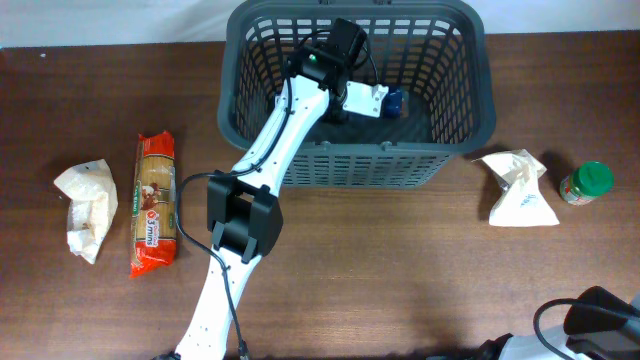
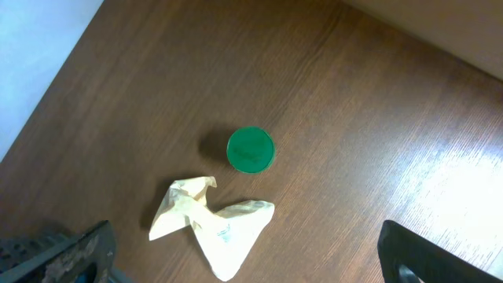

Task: Pack container
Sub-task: 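Lower the blue box into the basket and release it, then grasp the red-and-yellow spaghetti package with the left gripper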

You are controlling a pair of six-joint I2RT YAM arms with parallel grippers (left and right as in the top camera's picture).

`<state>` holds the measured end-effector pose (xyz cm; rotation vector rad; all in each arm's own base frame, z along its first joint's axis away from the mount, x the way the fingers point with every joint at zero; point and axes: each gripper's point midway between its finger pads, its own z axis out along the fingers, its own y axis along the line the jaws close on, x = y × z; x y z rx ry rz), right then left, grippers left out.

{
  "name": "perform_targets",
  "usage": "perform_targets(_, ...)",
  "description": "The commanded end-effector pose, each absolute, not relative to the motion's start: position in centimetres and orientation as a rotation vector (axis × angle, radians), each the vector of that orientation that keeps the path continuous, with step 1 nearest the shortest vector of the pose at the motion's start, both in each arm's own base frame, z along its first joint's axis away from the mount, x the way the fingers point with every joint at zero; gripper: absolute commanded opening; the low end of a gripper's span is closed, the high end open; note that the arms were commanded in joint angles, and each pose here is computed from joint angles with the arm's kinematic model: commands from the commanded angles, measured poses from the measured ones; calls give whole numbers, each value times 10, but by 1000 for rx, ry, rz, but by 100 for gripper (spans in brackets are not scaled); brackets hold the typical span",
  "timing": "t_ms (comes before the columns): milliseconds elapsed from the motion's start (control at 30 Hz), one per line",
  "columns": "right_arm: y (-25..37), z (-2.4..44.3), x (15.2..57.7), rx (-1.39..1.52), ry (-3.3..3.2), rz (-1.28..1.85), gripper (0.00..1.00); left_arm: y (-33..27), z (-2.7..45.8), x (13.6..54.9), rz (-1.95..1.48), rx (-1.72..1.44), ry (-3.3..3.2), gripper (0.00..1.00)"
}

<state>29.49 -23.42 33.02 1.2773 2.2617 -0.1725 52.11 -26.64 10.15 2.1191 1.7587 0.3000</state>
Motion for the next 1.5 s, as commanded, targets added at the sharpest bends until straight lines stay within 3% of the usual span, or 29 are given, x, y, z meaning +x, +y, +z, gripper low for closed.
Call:
perform_targets(0, -235, 330, 296, 1289, 2255, -167, 99, -262, 166, 525, 345, 1858, 1851, 99)
perform_targets(100, -235, 330, 296, 1289, 2255, -167, 99, -249, 257, 523, 293, 1458, 1932, 99)
perform_targets(200, -235, 330, 296, 1289, 2255, -167, 99, -194, 364, 507, 167, 855, 2041, 99)
perform_targets(300, -235, 330, 296, 1289, 2255, -167, 99, -114, 420, 472, 76, 444, 2113, 99)
perform_targets(367, -235, 330, 296, 1289, 2255, -167, 99, -36, 424, 447, 115, 223, 2207, 99)
perform_targets(433, -235, 330, 296, 1289, 2255, -167, 99, 6, 407, 434, 153, 109, 2309, 99)
perform_targets(567, -235, 330, 296, 1289, 2255, -167, 99, 83, 317, 413, 198, -103, 2673, 99)
perform_targets(833, -235, 330, 296, 1289, 2255, -167, 99, 114, 106, 408, 120, -151, 3172, 99)
perform_targets(1233, -235, 330, 296, 1289, 2255, -167, 99, 123, 3, 400, 186, -100, 3295, 99)
perform_targets(1300, -235, 330, 296, 1289, 2255, -167, 99, 116, -11, 404, 101, -32, 3294, 84)
perform_targets(1400, -235, 330, 296, 1289, 2255, -167, 99, 115, -17, 405, 95, -25, 3290, 71)
perform_targets(1433, -235, 330, 296, 1289, 2255, -167, 99, 115, -18, 405, 95, -24, 3291, 47)
perform_targets(1467, -235, 330, 296, 1289, 2255, -167, 99, 116, -18, 405, 99, -24, 3293, 2)
